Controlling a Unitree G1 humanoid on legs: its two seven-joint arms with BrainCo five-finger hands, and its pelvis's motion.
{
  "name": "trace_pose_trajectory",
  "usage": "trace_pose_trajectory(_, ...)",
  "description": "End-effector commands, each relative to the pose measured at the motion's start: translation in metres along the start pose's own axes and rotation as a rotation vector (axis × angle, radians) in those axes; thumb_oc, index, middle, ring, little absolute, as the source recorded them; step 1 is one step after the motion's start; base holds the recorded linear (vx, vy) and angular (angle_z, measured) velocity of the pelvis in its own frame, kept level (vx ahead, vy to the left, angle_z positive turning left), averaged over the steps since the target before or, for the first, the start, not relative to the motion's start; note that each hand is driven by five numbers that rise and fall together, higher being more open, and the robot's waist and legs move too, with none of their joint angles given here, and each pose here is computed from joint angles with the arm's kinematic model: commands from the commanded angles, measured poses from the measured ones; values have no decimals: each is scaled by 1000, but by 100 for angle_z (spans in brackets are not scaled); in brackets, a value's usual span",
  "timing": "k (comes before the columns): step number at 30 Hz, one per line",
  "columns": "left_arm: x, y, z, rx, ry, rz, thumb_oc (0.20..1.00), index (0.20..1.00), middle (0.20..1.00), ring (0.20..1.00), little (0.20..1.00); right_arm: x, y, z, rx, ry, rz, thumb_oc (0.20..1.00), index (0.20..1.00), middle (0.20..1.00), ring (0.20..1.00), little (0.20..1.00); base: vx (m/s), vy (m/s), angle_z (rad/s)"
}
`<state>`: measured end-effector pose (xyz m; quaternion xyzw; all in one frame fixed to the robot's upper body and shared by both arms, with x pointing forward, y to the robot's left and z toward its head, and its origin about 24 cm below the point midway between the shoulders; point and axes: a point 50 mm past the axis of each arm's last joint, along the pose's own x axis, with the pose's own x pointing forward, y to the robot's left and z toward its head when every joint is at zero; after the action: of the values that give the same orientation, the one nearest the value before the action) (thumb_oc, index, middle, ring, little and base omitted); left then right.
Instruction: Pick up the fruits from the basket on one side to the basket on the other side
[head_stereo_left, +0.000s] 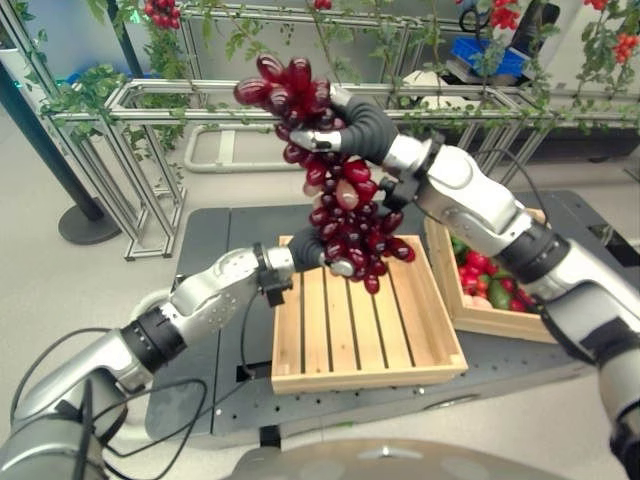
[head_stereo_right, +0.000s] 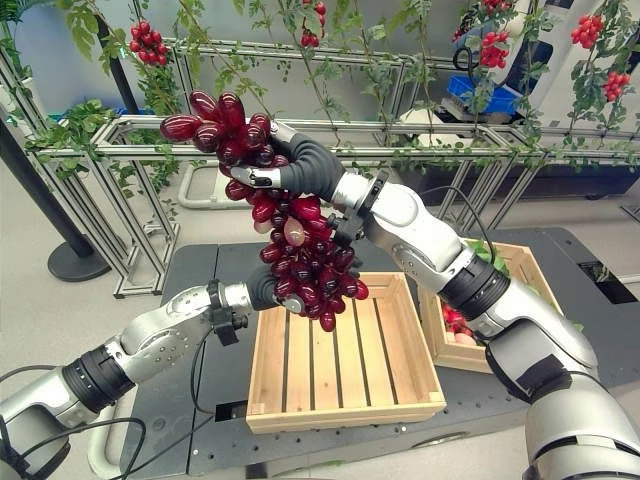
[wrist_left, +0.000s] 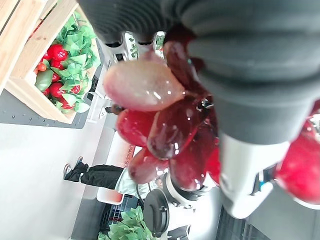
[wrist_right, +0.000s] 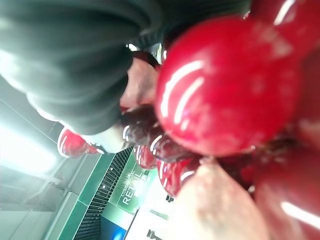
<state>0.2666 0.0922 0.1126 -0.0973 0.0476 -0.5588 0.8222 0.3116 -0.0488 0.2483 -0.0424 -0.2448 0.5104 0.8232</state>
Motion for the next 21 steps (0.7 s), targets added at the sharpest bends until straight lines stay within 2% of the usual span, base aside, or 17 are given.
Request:
trace_pose_trajectory(1, 5, 2, 13, 21, -70, -14, 674, 674, 674, 674, 674, 4, -11, 27, 16, -141, -49, 200, 200, 200, 200, 200, 0, 0, 0)
trace_pose_trajectory(2, 5, 2, 13, 21, -70, -14, 605, 605, 605, 605, 605, 4, -11, 27, 16, -141, -49, 200, 200, 200, 200, 200, 0, 0, 0)
trace_pose_trajectory(3, 7, 1, 13, 26, -65, -27, 200, 200, 200, 200, 200, 5, -10, 25, 17, -138, -47, 200, 200, 200, 200, 200, 0, 0, 0)
trace_pose_trajectory(21, 5, 3, 12, 2, -111, 11, 200, 200, 200, 200, 200, 3, -8, 18, 60, -149, -78, 200, 200, 200, 200, 200, 0, 0, 0)
